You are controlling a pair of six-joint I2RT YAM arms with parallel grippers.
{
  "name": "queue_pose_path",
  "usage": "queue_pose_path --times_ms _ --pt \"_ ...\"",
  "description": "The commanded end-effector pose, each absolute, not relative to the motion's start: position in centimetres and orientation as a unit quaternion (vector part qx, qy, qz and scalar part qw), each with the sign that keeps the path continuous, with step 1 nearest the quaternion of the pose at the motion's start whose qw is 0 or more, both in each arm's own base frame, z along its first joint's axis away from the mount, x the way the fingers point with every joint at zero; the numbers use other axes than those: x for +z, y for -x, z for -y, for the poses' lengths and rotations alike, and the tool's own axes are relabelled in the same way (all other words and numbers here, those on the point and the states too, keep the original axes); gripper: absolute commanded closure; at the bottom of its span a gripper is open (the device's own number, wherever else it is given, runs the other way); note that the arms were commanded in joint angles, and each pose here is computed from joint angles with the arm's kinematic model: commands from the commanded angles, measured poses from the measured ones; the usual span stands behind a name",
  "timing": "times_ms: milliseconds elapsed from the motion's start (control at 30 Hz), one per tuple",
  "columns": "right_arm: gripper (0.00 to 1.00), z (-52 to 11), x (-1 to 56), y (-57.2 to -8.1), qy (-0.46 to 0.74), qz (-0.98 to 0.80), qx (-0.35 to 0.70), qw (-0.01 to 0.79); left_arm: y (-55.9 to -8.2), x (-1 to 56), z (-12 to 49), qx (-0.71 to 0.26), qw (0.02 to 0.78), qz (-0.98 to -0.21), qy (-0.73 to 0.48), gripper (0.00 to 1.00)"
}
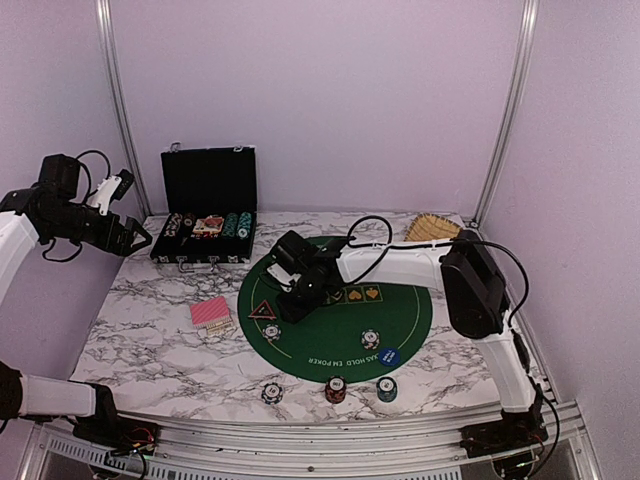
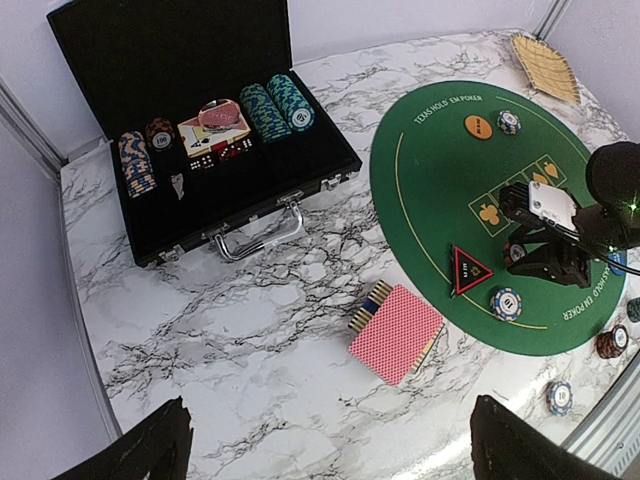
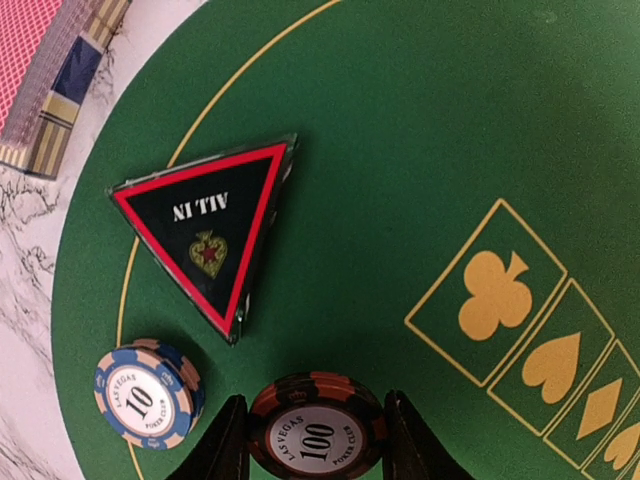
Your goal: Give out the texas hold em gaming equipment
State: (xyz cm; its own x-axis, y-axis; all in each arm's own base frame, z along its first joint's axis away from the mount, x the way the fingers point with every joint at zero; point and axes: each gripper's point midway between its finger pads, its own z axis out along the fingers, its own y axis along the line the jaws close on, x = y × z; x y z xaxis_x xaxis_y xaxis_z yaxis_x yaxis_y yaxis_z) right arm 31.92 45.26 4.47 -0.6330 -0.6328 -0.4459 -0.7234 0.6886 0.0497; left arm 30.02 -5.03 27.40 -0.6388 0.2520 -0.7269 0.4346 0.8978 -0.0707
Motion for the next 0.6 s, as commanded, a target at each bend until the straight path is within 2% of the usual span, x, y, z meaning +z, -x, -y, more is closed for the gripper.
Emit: queue_pose_path --times_ms 0,400,567 --pt "0.81 -47.1 5.7 -32.5 0.384 -0.887 0.141 0.212 -29.4 27.6 5.1 -0.120 0.379 -0.896 -0.197 0.01" --pt "0.79 -46.5 4.1 -31.8 0.384 -0.891 0.139 0.196 -29.3 27.7 5.1 -0.120 0.381 -0.895 -0.198 0.01" --pt "0.73 -46.5 3.1 -31.6 0.386 -0.893 0.139 0.186 -29.3 27.8 5.2 -0.122 0.382 -0.895 -0.198 0.01"
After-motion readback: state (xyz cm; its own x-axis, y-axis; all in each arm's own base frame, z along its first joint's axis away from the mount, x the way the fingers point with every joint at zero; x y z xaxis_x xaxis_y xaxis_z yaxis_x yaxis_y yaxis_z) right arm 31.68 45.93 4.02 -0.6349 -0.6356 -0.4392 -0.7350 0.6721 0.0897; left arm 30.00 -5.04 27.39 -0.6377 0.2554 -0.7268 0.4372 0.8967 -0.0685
